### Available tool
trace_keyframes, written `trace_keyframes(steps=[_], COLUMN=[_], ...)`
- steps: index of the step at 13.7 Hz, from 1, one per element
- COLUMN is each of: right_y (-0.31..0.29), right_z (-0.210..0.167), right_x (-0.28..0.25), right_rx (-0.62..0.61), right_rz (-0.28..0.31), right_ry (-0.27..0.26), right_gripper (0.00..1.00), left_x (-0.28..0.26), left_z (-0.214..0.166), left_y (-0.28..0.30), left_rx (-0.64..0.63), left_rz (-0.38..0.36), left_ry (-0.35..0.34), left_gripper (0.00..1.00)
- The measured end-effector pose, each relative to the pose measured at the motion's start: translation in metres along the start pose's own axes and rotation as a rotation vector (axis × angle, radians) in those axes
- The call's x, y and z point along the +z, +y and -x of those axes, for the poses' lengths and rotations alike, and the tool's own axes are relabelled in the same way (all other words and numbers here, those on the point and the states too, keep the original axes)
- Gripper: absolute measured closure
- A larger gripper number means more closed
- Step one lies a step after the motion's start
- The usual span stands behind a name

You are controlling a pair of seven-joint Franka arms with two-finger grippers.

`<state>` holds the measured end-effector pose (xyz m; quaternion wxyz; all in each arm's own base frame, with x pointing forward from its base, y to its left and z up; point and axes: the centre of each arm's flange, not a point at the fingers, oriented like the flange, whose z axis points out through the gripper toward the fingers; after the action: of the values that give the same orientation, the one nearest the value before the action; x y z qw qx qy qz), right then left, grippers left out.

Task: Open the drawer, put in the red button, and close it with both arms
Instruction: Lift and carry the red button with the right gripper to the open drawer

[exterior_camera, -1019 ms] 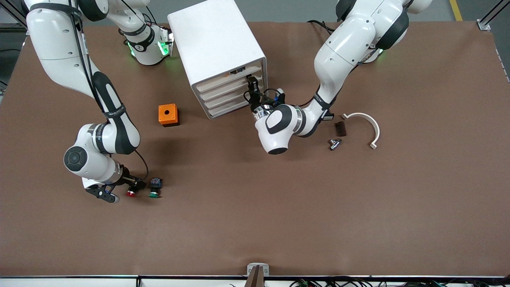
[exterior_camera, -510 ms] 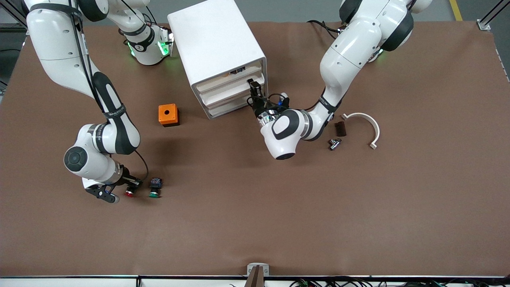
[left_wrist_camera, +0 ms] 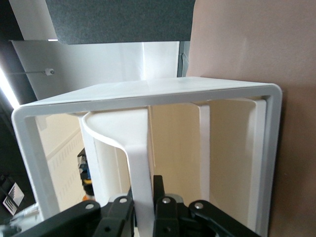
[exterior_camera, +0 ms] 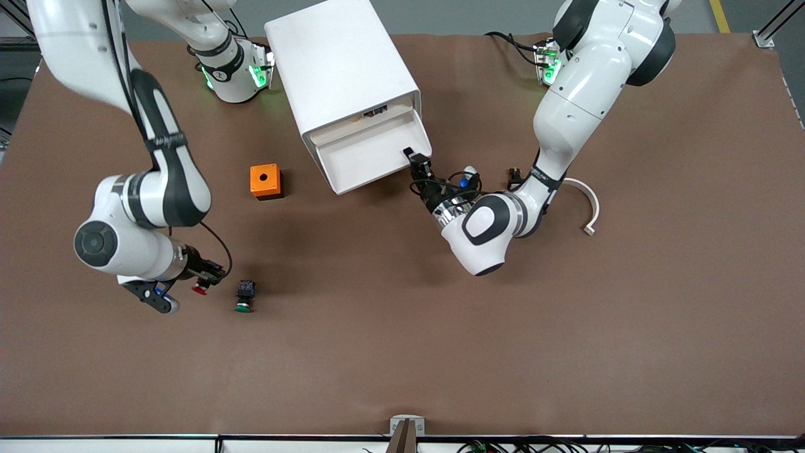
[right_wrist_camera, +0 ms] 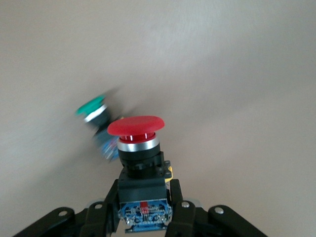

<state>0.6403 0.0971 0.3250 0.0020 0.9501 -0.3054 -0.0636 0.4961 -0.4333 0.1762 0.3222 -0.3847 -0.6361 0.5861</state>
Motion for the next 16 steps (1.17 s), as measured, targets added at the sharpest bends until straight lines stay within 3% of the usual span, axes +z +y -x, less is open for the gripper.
trace_keyframes(steps=[3, 7, 10, 14, 15, 16], right_y=[-0.051, -0.108, -0.135, -0.156, -0.161, -0.165], right_z=[0.096, 0.221, 0.286, 0.346, 0.36, 0.374], right_x=[-0.062, -0.068, -0.056, -0.048, -0.045, -0.04], right_rx=[0.147, 0.287, 0.357, 0.398, 0.407, 0.418], right_rz=[-0.028, -0.039, -0.046, -0.071, -0.076, -0.082], right_ry=[0.007, -0.013, -0.006, -0.001, -0.001, 0.0], right_gripper=[0.58, 0.58, 0.58, 0.58, 0.58, 0.58], left_x=[-0.016, -0.026, -0.038, -0.075, -0.084, -0.093], left_z=[-0.005, -0.008, -0.009, -0.009, -0.01, -0.01], left_y=[0.001, 0.001, -0.002, -0.016, -0.02, -0.024], left_rx=[-0.002, -0.001, 0.074, 0.233, 0.269, 0.321], left_rz=[0.003, 0.005, 0.01, 0.029, 0.036, 0.048], left_ry=[-0.025, -0.043, -0.063, -0.133, -0.149, -0.16], left_gripper=[0.85, 0.78, 0.5, 0.08, 0.0, 0.0])
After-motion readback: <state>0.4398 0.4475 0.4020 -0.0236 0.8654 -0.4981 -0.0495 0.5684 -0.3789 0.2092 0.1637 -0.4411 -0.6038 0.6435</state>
